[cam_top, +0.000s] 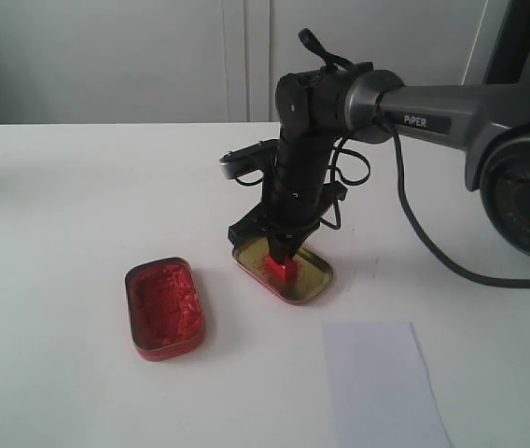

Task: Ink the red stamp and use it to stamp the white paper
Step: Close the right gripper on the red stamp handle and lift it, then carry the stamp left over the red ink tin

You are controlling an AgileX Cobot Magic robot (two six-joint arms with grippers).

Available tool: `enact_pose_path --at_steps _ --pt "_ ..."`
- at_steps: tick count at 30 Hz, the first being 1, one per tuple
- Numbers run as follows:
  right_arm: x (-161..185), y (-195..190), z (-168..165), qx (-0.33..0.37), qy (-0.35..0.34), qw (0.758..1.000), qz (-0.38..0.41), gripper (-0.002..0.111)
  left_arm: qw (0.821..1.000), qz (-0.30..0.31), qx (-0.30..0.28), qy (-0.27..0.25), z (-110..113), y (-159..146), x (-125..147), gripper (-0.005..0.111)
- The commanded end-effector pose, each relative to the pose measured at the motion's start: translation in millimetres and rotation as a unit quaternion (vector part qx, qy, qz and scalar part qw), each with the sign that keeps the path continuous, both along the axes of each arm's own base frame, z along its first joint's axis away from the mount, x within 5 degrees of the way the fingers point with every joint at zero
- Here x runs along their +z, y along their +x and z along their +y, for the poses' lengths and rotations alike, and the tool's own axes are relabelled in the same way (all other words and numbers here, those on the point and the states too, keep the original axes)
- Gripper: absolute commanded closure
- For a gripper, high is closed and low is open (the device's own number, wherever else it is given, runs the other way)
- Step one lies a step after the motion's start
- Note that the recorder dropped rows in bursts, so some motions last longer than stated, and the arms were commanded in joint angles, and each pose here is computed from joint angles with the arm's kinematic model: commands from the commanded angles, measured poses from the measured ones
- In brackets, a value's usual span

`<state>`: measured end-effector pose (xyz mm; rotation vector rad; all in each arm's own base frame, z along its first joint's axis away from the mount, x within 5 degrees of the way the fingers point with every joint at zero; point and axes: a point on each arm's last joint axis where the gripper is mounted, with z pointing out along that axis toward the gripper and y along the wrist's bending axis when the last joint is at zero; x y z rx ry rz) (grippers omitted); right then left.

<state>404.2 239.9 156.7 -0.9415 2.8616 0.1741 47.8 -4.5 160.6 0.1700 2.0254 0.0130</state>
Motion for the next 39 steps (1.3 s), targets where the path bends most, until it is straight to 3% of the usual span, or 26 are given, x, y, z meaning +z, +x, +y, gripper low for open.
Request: enact_pose_path --at_steps 1,7,21,31,39 --pt "1 0 0 0.000 -0.003 1.000 0.000 0.108 1.000 0.010 0.001 0.002 0 -1 -4 0.107" --pt "6 0 0 -0.014 0.002 1.000 -0.003 0.108 1.000 0.010 0.001 0.002 0 -1 -4 0.107" --pt "65 -9 1 -0.036 0.042 0.997 -0.058 0.108 1.000 0.010 0.001 0.002 0 -1 -4 0.107" --pt "75 -39 40 0.001 0.052 0.997 -0.059 0.108 1.000 0.010 0.001 0.002 0 -1 -4 0.107" --pt "75 -67 73 -0.010 0.063 0.997 -0.047 0.108 1.000 0.010 0.001 0.002 0 -1 -4 0.107"
